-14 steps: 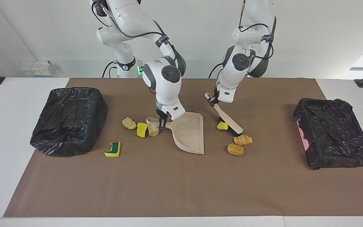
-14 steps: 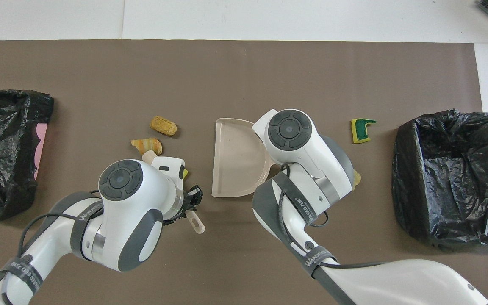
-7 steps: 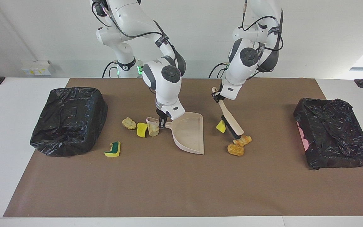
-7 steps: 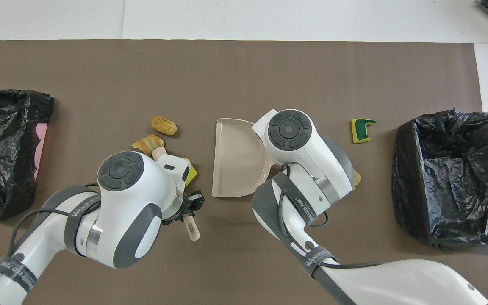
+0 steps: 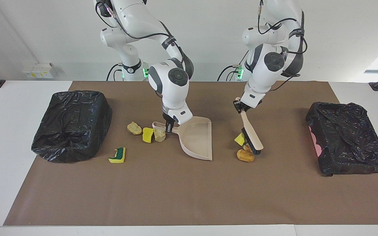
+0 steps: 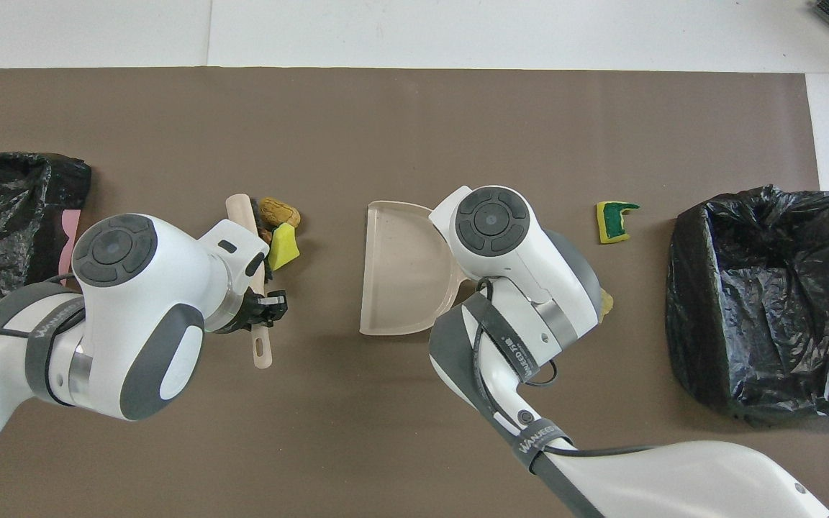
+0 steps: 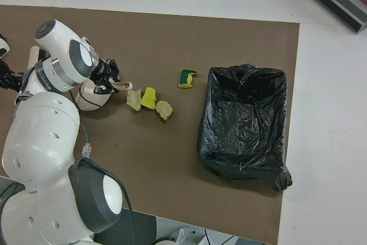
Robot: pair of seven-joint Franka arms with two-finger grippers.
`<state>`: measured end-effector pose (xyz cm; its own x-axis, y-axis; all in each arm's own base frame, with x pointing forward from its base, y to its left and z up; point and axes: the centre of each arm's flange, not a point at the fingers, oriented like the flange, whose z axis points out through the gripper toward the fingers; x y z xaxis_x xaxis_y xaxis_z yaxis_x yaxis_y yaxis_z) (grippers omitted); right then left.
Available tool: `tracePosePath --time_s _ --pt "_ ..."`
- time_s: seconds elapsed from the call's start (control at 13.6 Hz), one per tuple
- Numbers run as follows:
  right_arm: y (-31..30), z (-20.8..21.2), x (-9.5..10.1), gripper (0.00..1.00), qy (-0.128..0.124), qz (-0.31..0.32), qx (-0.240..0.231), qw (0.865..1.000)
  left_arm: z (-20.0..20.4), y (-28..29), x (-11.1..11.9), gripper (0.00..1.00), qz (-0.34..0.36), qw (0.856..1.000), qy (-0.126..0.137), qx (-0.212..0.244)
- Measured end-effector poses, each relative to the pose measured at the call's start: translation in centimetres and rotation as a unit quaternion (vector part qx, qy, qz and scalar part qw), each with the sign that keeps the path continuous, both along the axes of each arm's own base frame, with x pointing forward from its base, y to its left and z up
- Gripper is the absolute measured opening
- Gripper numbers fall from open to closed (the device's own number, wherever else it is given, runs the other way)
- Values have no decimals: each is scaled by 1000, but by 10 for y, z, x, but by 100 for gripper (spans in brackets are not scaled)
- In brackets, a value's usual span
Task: Sweep and dump trash in bin
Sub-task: 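Sweep the crumbs into the dustpan with the brush in the left gripper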
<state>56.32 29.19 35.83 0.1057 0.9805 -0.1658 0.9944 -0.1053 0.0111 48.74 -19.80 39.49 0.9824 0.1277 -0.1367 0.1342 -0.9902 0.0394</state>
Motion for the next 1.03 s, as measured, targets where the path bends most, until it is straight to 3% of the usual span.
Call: tracePosePath --time_s 0.44,1.03 --pt "0 0 0 31 0 0 0 1000 -10 57 20 26 -84 996 -14 23" --pt "0 0 0 31 0 -3 0 1000 -32 37 21 26 -157 987 -17 35"
